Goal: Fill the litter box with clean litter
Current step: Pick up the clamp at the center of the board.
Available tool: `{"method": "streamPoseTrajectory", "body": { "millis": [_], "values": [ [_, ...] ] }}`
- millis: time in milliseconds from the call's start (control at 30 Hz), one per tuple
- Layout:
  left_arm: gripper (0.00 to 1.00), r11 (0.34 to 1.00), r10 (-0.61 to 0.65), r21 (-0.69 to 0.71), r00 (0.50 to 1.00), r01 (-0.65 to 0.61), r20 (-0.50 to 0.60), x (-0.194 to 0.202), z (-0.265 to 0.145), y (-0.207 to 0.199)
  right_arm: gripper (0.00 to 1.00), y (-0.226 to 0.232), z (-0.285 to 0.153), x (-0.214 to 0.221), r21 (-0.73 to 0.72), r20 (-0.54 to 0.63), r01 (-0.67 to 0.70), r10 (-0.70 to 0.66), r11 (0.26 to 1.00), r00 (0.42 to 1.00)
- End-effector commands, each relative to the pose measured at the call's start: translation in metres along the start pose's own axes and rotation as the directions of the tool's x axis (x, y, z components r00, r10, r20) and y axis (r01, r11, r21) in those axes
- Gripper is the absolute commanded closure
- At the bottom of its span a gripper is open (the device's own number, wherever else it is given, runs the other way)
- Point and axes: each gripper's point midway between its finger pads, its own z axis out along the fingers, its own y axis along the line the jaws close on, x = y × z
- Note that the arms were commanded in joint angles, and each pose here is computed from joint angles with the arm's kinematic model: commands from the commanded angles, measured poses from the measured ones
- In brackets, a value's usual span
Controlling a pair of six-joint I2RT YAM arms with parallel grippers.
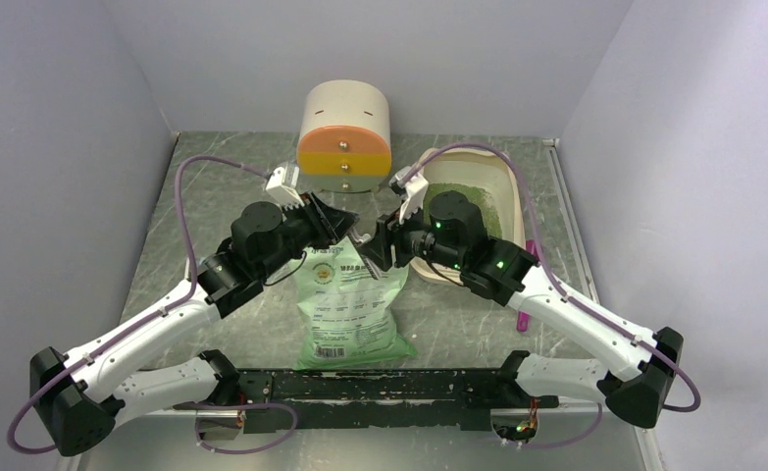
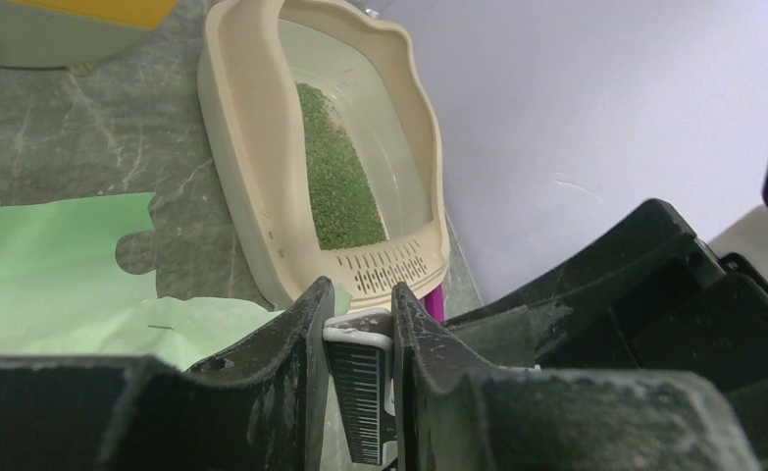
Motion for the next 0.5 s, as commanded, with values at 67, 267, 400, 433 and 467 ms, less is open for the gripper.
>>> {"method": "streamPoseTrajectory", "body": {
  "millis": [67, 267, 400, 433, 467],
  "values": [
    [0.95, 1.000, -0.009, 0.004, 0.999, 0.009, 0.036, -0.0138, 0.0011, -0.0102, 0.47, -0.0006, -0.0023, -0.0036, 0.037, -0.010, 0.093, -0.092, 0.995, 0.996],
    [0.95, 1.000, -0.011, 0.000, 0.999, 0.011, 0.033, -0.0127, 0.0023, -0.0094, 0.56, 0.0029, -0.0011, 0.0009, 0.042, -0.018, 0.102, -0.102, 0.994, 0.995],
    [0.95, 1.000, -0.016, 0.000, 0.999, 0.016, 0.034, -0.0126, 0.0015, -0.0092, 0.81, 0.0012, -0.0009, 0.0000, 0.055, -0.017, 0.104, -0.103, 0.993, 0.995],
    [0.95, 1.000, -0.014, 0.000, 0.999, 0.014, 0.035, -0.0127, 0.0010, -0.0088, 0.93, 0.0012, -0.0009, 0.0002, 0.055, -0.021, 0.103, -0.102, 0.993, 0.995],
    [0.82, 1.000, -0.007, 0.001, 0.999, 0.007, 0.035, -0.0131, 0.0007, -0.0090, 0.98, -0.0006, -0.0010, -0.0009, 0.067, -0.015, 0.099, -0.098, 0.993, 0.995]
  ]
}}
